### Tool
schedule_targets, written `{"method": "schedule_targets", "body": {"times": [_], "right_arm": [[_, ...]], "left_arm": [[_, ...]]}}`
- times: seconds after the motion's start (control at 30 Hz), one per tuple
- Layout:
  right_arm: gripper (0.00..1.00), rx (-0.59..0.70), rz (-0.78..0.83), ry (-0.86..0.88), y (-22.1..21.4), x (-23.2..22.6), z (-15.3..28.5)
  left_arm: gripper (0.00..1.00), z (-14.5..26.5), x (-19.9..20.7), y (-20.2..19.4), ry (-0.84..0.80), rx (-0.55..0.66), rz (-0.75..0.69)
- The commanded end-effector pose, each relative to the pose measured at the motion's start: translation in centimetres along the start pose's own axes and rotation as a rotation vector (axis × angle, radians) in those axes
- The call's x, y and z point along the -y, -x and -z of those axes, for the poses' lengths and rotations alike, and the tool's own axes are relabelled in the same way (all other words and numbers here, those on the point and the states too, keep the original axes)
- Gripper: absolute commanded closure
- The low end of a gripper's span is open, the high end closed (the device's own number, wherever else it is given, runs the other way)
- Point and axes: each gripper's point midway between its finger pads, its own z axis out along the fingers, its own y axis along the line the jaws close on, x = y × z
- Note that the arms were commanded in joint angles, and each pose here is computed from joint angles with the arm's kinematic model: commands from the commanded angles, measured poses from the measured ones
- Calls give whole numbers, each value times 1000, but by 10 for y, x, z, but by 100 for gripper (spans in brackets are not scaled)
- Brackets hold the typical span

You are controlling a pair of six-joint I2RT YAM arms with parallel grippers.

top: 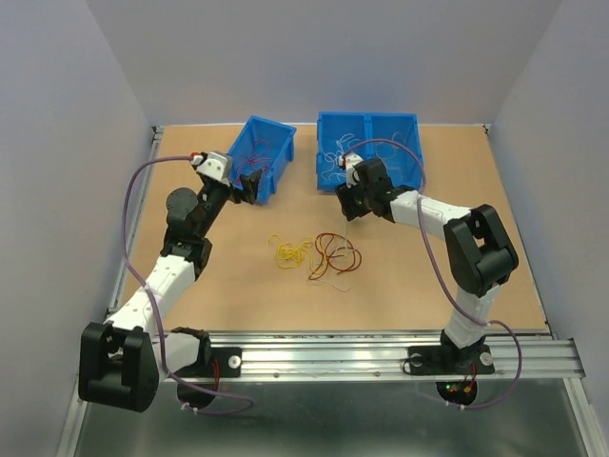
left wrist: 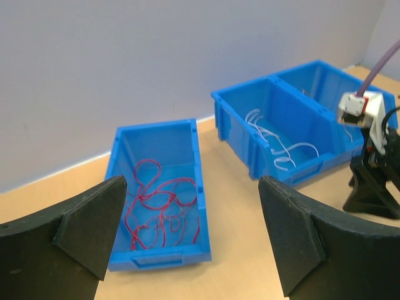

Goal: Untangle the cables

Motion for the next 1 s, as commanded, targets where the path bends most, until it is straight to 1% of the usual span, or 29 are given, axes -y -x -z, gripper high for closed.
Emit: {"method": "schedule_targets", "body": {"times": [0.0, 0.03, 0.07, 0.17, 0.33, 0.53, 0.63, 0.7, 0.77, 0.8, 0.83, 0.9, 0.93, 0.97], "right_arm": [[43, 58, 51, 118, 28, -22, 4], [44, 65, 61, 139, 30, -25, 6], [44, 65, 63, 148, 30, -27, 6], [44, 73, 69, 169, 33, -30, 7], [44, 76, 63, 169, 32, -31, 13], [42, 70, 83, 256, 21, -46, 22], [42, 49, 80, 262, 16, -47, 16], [42, 8, 78, 265, 8, -47, 6], [44, -10, 75, 270, 8, -47, 2], [47, -30, 75, 276, 4, -48, -4], [56, -33, 74, 279, 5, -48, -5], [71, -28, 79, 283, 8, -49, -5], [82, -12, 88, 282, 13, -48, -2], [86, -1, 90, 298, 17, -51, 1]], "left_arm": [[1, 15, -9, 40, 75, 178, -40], [1, 20, -15, 51, 116, 228, -18], [1, 23, -18, 52, 137, 241, -7], [1, 26, -24, 47, 179, 240, 26], [1, 21, -25, 46, 176, 212, 17], [1, 24, -19, 49, 145, 221, 2], [1, 24, -17, 50, 133, 222, -2], [1, 23, -15, 49, 126, 219, -1], [1, 23, -15, 49, 120, 219, -3], [1, 23, -15, 50, 120, 220, -5], [1, 23, -14, 48, 118, 217, -5], [1, 22, -14, 48, 117, 216, -5], [1, 22, -14, 49, 116, 217, -8], [1, 22, -14, 49, 113, 217, -10]]}}
